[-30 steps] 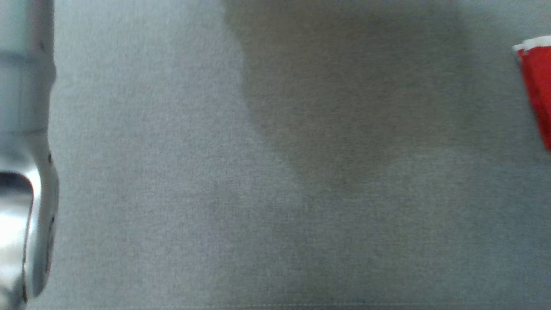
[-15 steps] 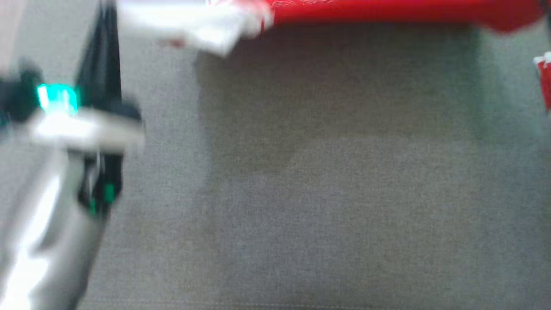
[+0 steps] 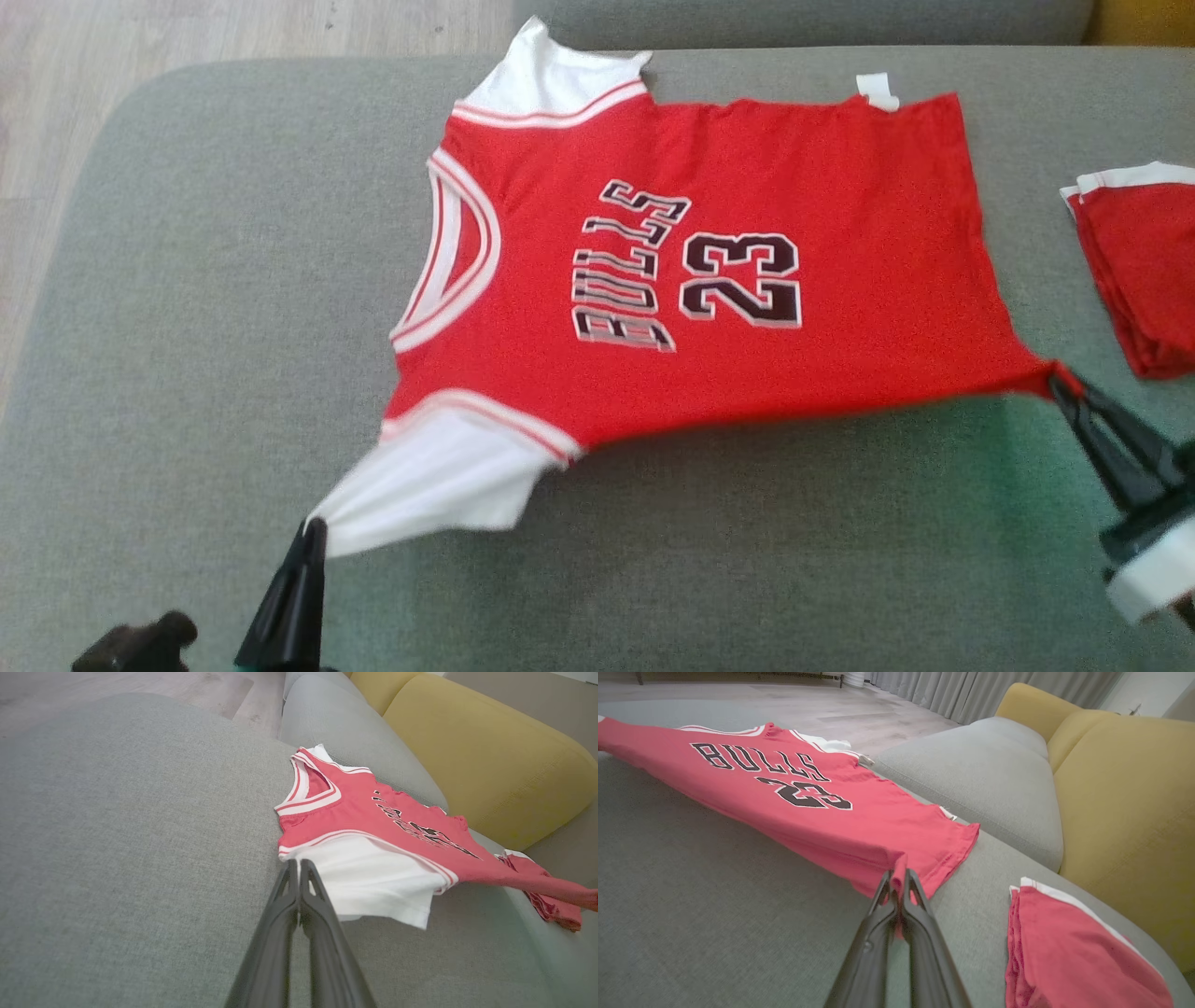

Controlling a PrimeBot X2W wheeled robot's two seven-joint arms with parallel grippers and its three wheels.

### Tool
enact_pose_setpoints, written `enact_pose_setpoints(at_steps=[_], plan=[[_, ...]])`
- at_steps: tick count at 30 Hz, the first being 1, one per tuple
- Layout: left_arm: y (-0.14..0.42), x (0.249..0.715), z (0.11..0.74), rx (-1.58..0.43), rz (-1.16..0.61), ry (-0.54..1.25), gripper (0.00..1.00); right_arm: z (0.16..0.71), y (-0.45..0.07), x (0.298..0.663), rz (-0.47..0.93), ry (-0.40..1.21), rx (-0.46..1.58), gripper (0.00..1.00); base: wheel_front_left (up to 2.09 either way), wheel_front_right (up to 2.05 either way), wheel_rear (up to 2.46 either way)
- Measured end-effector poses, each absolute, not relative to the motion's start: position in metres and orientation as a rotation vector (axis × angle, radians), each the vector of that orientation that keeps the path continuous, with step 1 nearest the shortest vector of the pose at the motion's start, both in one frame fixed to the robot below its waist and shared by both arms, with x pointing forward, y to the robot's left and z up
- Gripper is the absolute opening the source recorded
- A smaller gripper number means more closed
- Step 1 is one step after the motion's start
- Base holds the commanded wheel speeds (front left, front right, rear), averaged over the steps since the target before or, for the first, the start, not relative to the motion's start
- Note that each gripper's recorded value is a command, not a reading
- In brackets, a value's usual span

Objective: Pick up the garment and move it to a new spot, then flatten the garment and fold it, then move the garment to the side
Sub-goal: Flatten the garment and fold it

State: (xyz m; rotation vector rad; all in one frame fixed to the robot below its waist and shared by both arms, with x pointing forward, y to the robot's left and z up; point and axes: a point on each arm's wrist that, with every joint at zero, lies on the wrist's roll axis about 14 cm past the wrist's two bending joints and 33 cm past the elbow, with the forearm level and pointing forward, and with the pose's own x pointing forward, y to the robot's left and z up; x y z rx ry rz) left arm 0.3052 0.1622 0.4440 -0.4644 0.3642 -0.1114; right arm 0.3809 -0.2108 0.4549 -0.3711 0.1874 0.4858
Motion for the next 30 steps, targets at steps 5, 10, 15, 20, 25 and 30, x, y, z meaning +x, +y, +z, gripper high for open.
enact_pose_setpoints(at_steps=[5, 10, 15, 20, 25, 30], plan=[[0.157, 0.305, 0.451, -0.497, -0.113, 0.349, 0.0, 0.445, -0.211, 0.366, 0.474, 0.217, -0.351, 0.0, 0.0, 0.0, 0.0], [0.147, 0.352, 0.471, -0.544, -0.148, 0.258, 0.0, 0.436, -0.216, 0.377, 0.457, 0.24, -0.347, 0.0, 0.0, 0.0, 0.0], [0.134, 0.416, 0.488, -0.542, -0.215, 0.183, 0.0, 0.426, -0.216, 0.402, 0.453, 0.253, -0.352, 0.0, 0.0, 0.0, 0.0], [0.122, 0.467, 0.49, -0.529, -0.265, 0.155, 0.0, 0.421, -0.212, 0.428, 0.45, 0.244, -0.348, 0.0, 0.0, 0.0, 0.0], [0.108, 0.505, 0.488, -0.505, -0.313, 0.142, 0.0, 0.415, -0.216, 0.448, 0.433, 0.253, -0.358, 0.0, 0.0, 0.0, 0.0], [0.097, 0.525, 0.474, -0.503, -0.333, 0.162, 0.35, 0.403, -0.219, 0.455, 0.413, 0.283, -0.349, 0.6, 0.0, 0.0, 0.0]])
